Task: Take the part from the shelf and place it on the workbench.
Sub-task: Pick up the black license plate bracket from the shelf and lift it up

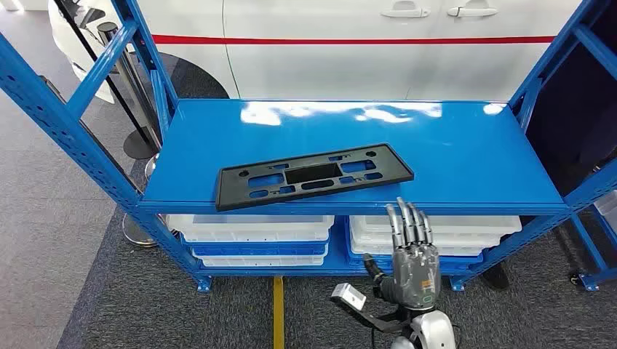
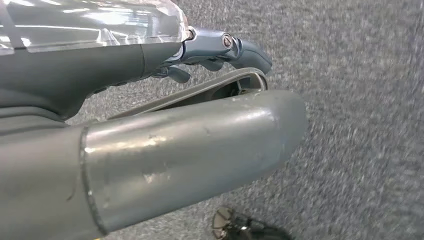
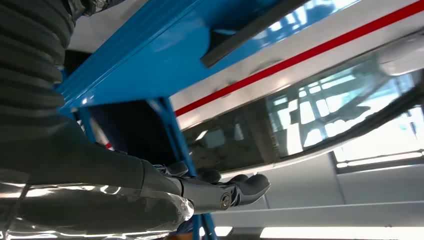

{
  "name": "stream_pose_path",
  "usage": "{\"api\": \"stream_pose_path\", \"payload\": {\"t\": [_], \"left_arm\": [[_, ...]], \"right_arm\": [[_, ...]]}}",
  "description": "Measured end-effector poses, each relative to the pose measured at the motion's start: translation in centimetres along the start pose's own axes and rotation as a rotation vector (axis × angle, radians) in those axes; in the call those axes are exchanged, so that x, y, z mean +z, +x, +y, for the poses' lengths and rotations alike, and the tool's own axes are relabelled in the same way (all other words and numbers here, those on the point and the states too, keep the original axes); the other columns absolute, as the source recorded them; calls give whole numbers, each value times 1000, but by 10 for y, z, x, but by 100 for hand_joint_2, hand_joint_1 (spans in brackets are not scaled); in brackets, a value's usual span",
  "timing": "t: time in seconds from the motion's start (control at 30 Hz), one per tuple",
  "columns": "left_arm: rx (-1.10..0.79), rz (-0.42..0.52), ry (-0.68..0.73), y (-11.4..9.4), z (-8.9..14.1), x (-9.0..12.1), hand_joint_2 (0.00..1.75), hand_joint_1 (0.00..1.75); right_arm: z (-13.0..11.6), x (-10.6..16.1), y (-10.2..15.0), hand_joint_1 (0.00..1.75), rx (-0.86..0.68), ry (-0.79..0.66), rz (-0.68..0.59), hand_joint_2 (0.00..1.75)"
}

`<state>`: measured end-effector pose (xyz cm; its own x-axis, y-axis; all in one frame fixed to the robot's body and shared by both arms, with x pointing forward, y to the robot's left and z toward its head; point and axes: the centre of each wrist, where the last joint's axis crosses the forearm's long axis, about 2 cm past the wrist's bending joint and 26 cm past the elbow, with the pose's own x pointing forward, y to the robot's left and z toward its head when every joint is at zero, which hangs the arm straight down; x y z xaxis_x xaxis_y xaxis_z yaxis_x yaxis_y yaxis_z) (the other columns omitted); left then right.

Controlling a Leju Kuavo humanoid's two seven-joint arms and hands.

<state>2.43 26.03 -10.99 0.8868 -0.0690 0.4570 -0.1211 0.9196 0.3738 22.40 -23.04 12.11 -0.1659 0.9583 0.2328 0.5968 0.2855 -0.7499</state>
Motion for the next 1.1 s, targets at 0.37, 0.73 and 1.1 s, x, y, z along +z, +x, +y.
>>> {"api": "stream_pose_path", "payload": {"t": [0.37, 0.73, 1.1], "left_arm": [[-3, 0, -71, 2, 5, -5, 0, 0], [-13, -13, -103, 3, 11, -8, 0, 0], [-20, -12, -104, 3, 12, -9, 0, 0]], "right_arm": [[0, 0, -13, 0, 91, 13, 94, 175], [6, 3, -6, 0, 13, 17, 108, 175], [11, 5, 11, 0, -68, 26, 83, 175]]}}
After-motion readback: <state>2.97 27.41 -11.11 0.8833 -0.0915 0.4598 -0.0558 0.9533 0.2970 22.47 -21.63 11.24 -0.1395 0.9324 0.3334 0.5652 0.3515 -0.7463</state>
